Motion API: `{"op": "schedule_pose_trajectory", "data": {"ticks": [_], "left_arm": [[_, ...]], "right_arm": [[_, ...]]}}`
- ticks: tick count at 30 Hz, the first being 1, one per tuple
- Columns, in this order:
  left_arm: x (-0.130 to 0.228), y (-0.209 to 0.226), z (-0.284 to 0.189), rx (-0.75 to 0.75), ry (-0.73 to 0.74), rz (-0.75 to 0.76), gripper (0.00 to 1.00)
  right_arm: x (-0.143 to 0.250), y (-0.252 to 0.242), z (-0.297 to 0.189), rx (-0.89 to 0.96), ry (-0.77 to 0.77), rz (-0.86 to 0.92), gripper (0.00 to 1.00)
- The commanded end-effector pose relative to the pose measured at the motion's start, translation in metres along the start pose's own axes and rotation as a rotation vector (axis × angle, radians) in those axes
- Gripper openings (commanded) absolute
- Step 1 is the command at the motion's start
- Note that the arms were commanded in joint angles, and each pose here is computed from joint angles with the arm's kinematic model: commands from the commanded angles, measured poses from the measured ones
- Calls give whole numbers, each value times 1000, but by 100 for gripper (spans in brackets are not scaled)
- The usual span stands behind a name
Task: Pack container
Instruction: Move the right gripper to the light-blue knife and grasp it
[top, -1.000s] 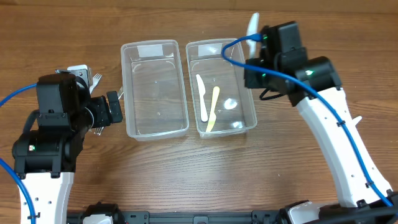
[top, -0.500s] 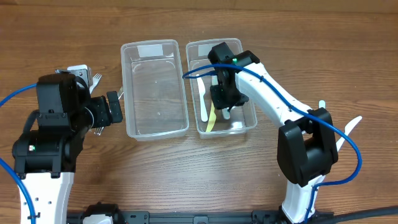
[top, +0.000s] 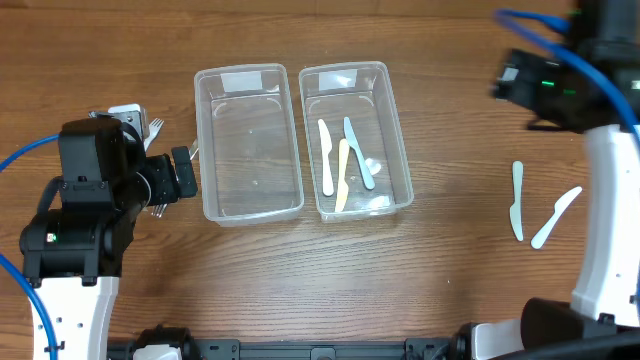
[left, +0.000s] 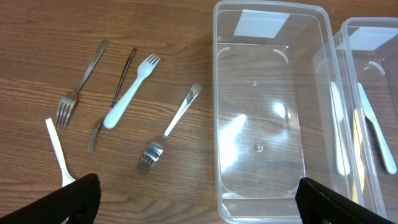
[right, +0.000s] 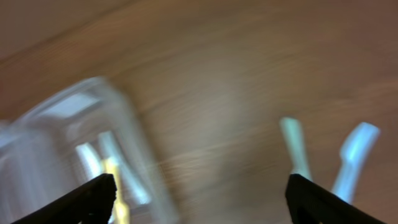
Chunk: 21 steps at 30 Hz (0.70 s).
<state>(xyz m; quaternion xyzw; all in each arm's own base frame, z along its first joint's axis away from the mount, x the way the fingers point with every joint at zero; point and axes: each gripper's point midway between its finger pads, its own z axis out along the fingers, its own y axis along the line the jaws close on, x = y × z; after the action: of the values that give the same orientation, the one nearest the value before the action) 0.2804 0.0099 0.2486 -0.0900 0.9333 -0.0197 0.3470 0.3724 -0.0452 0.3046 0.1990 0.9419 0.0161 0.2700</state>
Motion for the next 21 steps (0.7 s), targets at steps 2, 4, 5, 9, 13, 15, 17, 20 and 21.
{"op": "schedule_pose_trajectory", "data": {"ticks": [2,4,5,9,13,15,17,20,21], "left_arm": [[-7,-2,-4,4,-21,8,100],[-7,-2,-4,4,-21,8,100],[-7,-2,-4,4,-21,8,100],[-8,-2,-4,4,-25,8,100],[-9,-2,-4,4,-29,8,100],[-9,-2,-4,4,-29,8,100],[-9,-2,-4,4,-29,8,100],[-9,-2,-4,4,-28,8,100],[-9,-2,-4,4,-28,8,100]], "right_arm": [[8,-80,42,111,130,67,92],[17,-104,68,139,197,78,93],[23,-116,92,144,240,76,95],[41,-127,143,113,353,7,96],[67,-134,188,111,493,-3,96],[81,-138,209,107,556,-10,96],[89,-139,221,99,585,-19,96],[100,-142,240,97,615,-23,96],[102,-143,246,97,620,-23,96]]}}
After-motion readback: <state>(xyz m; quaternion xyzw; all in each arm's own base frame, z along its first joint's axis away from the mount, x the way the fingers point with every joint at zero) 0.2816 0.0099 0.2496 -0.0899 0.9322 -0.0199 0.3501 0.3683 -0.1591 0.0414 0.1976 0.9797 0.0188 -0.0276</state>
